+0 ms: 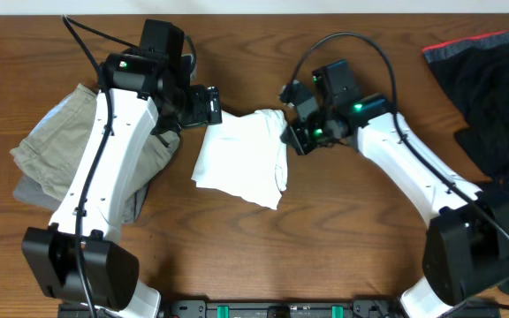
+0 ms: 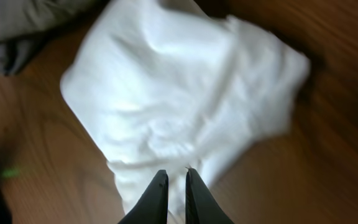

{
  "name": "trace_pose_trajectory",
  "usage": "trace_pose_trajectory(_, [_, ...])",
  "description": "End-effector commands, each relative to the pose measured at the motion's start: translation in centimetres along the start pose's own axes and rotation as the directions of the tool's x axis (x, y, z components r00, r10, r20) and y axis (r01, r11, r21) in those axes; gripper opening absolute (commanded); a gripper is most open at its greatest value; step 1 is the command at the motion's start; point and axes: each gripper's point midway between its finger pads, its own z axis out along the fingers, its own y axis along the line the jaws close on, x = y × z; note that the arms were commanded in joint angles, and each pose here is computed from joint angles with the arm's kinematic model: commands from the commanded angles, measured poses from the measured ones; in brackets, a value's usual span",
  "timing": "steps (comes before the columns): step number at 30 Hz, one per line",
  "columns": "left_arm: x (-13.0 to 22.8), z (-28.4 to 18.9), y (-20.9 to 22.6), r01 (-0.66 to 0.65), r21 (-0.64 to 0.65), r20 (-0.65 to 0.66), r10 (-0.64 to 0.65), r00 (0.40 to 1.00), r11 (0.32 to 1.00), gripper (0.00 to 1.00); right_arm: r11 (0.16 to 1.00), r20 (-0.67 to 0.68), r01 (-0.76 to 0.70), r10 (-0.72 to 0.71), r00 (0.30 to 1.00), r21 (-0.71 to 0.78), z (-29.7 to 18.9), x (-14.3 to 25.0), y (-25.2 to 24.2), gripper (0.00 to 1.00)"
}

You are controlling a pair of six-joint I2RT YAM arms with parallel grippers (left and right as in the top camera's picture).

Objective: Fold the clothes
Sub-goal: 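Grasp the folded shirt bundle with both grippers from either side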

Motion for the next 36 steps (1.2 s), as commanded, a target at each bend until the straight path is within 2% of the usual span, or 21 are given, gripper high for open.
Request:
trace_pose_trajectory(1, [0.2, 0.5, 0.6, -0.005, -0.018, -0.012, 0.005, 1.000, 1.000, 0.93, 1.000, -0.037, 0.000, 0.000, 0.999, -0.009, 2.8, 0.5, 0.5, 0.09])
trace_pose_trajectory(5, [0.2, 0.5, 0.6, -0.005, -0.019, -0.013, 0.005, 1.000, 1.000, 0.93, 0.998, -0.096, -0.016, 0.021, 0.995, 0.056, 6.3, 2.0, -1.8, 0.10])
trace_pose_trajectory(7, [0.2, 0.5, 0.6, -0.005, -0.019, -0.013, 0.005, 1.000, 1.000, 0.93, 0.984, -0.140, -0.052, 0.077, 0.987, 0.169, 7.3, 3.5, -4.9, 0.09])
trace_pose_trajectory(10, [0.3, 0.5, 0.6, -0.005, -0.020, -0.016, 0.004, 1.000, 1.000, 0.93, 0.884, -0.117, -0.192, 0.264, 0.957, 0.426, 5.6, 5.2, -10.6, 0.07])
trace_pose_trajectory(12, [0.4, 0.5, 0.7, -0.015, -0.020, -0.021, 0.015, 1.000, 1.000, 0.93, 0.822, -0.080, -0.256, 0.341, 0.937, 0.508, 3.9, 5.7, -12.8, 0.07])
trace_pose_trajectory(14, [0.6, 0.5, 0.6, -0.050, -0.021, -0.030, 0.049, 0.998, 0.999, 0.93, 0.800, -0.056, -0.310, 0.392, 0.918, 0.513, 2.2, 5.8, -14.1, 0.07])
trace_pose_trajectory(17, [1.1, 0.7, 0.5, -0.107, -0.020, -0.047, 0.106, 0.993, 0.994, 0.93, 0.850, -0.051, -0.362, 0.410, 0.910, 0.383, 1.5, 5.0, -12.9, 0.08])
trace_pose_trajectory(19, [1.5, 1.2, 0.3, -0.157, -0.017, -0.061, 0.156, 0.986, 0.987, 0.93, 0.931, -0.069, -0.311, 0.329, 0.942, 0.190, 1.5, 3.5, -10.0, 0.10])
trace_pose_trajectory(21, [1.8, 2.0, 0.3, -0.193, -0.016, -0.076, 0.191, 0.979, 0.981, 0.93, 0.978, -0.052, -0.208, 0.207, 0.977, -0.021, 1.3, 1.9, -6.4, 0.12])
trace_pose_trajectory(25, [2.0, 5.1, 0.9, -0.194, -0.017, -0.087, 0.192, 0.977, 0.981, 0.93, 0.933, 0.071, -0.005, 0.032, 0.997, -0.361, 0.6, -1.2, 0.5, 0.13])
trace_pose_trajectory(27, [2.1, 6.6, 1.2, -0.193, -0.016, -0.091, 0.190, 0.978, 0.981, 0.93, 0.928, 0.104, 0.042, -0.003, 0.995, -0.371, 0.9, -2.0, 1.3, 0.13])
trace_pose_trajectory(29, [2.3, 8.2, 1.4, -0.190, -0.005, -0.099, 0.189, 0.977, 0.982, 0.93, 0.956, 0.109, 0.042, -0.010, 0.994, -0.291, 2.0, -2.6, 0.9, 0.11])
trace_pose_trajectory(32, [2.6, 10.0, 1.5, -0.187, 0.007, -0.112, 0.187, 0.976, 0.982, 0.93, 0.998, 0.089, -0.049, 0.052, 0.995, -0.036, 4.2, -2.8, -2.4, 0.11])
trace_pose_trajectory(36, [3.0, 12.0, 2.0, -0.195, 0.005, -0.139, 0.194, 0.971, 0.981, 0.94, 0.978, 0.054, -0.134, 0.126, 0.991, 0.162, 6.4, -1.5, -5.4, 0.12])
